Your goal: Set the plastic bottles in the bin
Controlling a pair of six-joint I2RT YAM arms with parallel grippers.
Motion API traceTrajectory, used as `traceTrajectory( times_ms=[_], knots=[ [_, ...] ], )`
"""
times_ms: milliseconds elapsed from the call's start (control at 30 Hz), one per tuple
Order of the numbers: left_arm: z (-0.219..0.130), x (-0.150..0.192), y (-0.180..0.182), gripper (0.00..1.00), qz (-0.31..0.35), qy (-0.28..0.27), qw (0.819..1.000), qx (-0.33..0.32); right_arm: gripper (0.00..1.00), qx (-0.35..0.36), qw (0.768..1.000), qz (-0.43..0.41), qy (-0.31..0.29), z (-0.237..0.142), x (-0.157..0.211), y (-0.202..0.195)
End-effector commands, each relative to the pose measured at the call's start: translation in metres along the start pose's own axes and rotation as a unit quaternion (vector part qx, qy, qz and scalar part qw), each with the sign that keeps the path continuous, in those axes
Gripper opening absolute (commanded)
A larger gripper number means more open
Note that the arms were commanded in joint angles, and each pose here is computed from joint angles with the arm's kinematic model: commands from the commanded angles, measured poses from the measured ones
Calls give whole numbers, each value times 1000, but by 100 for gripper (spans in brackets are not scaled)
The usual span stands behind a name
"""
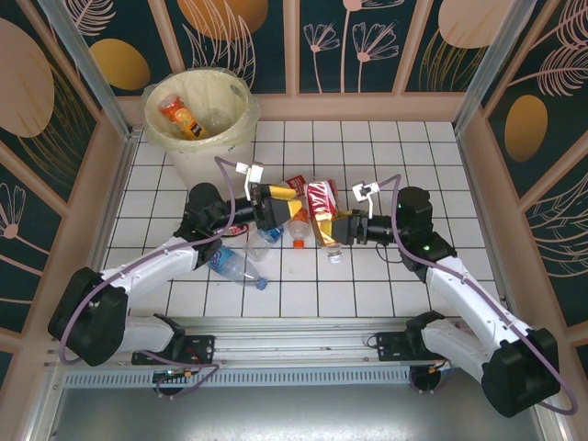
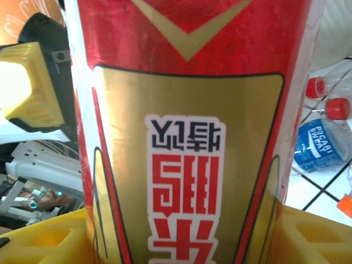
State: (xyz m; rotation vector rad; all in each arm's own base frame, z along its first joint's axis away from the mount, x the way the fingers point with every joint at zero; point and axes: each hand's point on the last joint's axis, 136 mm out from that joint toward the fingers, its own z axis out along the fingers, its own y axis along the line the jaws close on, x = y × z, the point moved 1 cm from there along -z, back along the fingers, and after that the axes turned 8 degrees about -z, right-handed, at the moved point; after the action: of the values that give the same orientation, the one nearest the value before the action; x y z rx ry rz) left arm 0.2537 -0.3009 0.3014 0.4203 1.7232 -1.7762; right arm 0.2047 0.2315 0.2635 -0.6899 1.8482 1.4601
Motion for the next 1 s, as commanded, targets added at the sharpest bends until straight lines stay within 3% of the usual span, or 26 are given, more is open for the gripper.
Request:
traceTrajectory(
  times_ms=[0, 567, 967],
  knots=[
    [6, -9, -17, 99, 14, -6, 999, 34, 65, -44, 999, -26, -16, -4, -8, 19],
    [27, -7, -38, 99, 4, 10, 995, 94, 66, -101, 994, -29, -18, -1, -10, 40],
    [32, -2, -51, 92, -5, 33, 993, 113, 65, -105, 994, -25, -12, 6, -7, 37]
  ],
)
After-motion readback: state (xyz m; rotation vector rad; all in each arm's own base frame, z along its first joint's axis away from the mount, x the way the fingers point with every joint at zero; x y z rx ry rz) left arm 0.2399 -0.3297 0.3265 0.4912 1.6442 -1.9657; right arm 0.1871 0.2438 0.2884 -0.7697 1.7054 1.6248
